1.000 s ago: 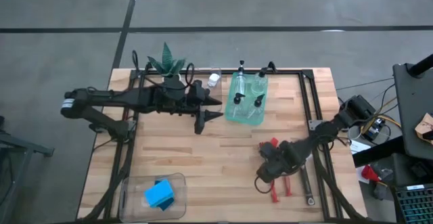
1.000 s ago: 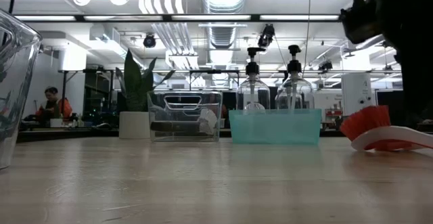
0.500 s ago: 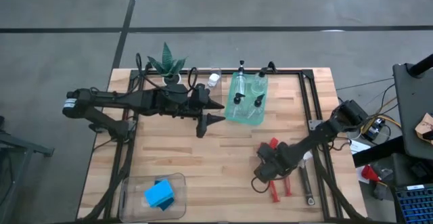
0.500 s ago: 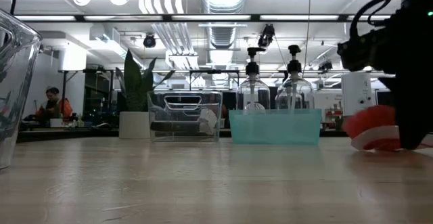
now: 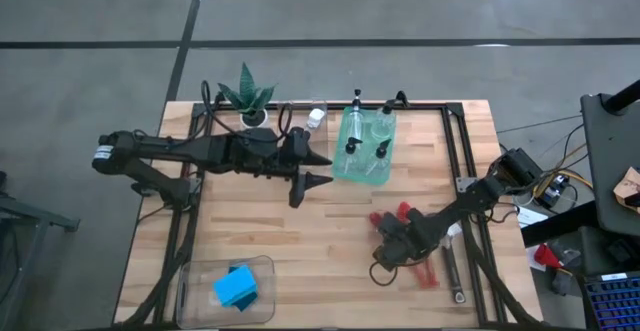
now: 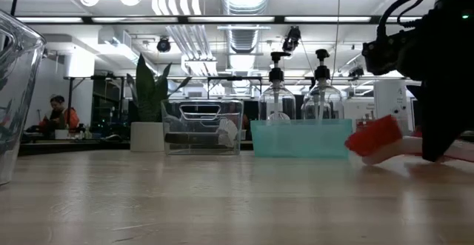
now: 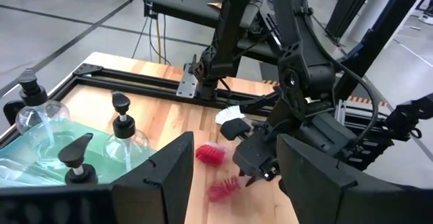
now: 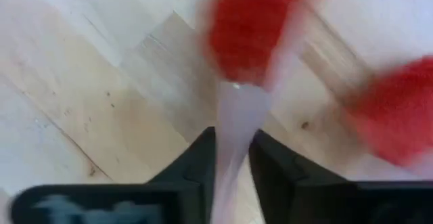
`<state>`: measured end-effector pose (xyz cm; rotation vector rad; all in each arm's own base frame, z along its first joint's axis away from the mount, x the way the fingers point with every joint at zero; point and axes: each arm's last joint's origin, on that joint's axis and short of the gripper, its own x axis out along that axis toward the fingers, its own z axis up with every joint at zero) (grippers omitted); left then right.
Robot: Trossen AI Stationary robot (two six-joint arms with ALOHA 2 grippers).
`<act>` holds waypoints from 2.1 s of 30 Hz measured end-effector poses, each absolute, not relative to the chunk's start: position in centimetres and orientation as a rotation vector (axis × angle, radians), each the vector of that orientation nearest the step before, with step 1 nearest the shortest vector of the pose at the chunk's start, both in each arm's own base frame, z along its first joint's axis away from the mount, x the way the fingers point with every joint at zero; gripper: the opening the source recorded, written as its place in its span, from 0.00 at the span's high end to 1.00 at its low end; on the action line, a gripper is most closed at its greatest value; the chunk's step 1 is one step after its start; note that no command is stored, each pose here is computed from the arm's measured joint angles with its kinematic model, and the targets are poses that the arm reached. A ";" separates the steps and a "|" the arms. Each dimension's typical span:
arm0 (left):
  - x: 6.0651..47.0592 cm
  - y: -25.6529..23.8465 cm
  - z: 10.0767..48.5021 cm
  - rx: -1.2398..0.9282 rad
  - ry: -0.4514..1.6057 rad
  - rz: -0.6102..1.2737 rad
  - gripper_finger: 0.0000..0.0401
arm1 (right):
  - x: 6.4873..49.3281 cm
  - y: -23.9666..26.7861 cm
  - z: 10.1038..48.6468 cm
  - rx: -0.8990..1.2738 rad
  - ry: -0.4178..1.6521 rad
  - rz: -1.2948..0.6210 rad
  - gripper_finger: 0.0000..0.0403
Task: Pick & Place Kitchen Sink Supplies
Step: Put the red dish brush into the top transparent bin
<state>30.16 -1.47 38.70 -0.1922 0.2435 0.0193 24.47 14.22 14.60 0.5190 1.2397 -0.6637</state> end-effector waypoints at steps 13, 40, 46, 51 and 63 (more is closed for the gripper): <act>30.3 -3.3 36.4 -0.177 0.276 -0.037 0.49 | 25.8 14.9 16.8 0.460 1.162 -0.525 0.90; 28.6 -9.3 29.1 -0.139 -0.066 -0.086 0.50 | 26.1 15.9 32.2 0.101 0.194 -0.198 0.90; 28.8 -9.4 28.2 -0.140 -0.120 -0.092 0.50 | 27.2 16.3 32.7 0.029 0.100 -0.186 0.89; 29.7 -9.8 27.5 -0.132 -0.119 -0.101 0.49 | 27.8 15.8 33.1 0.022 0.055 -0.198 0.89; 32.9 -10.9 28.0 -0.092 -0.132 -0.115 0.50 | 28.9 14.5 33.3 0.047 0.023 -0.160 0.89</act>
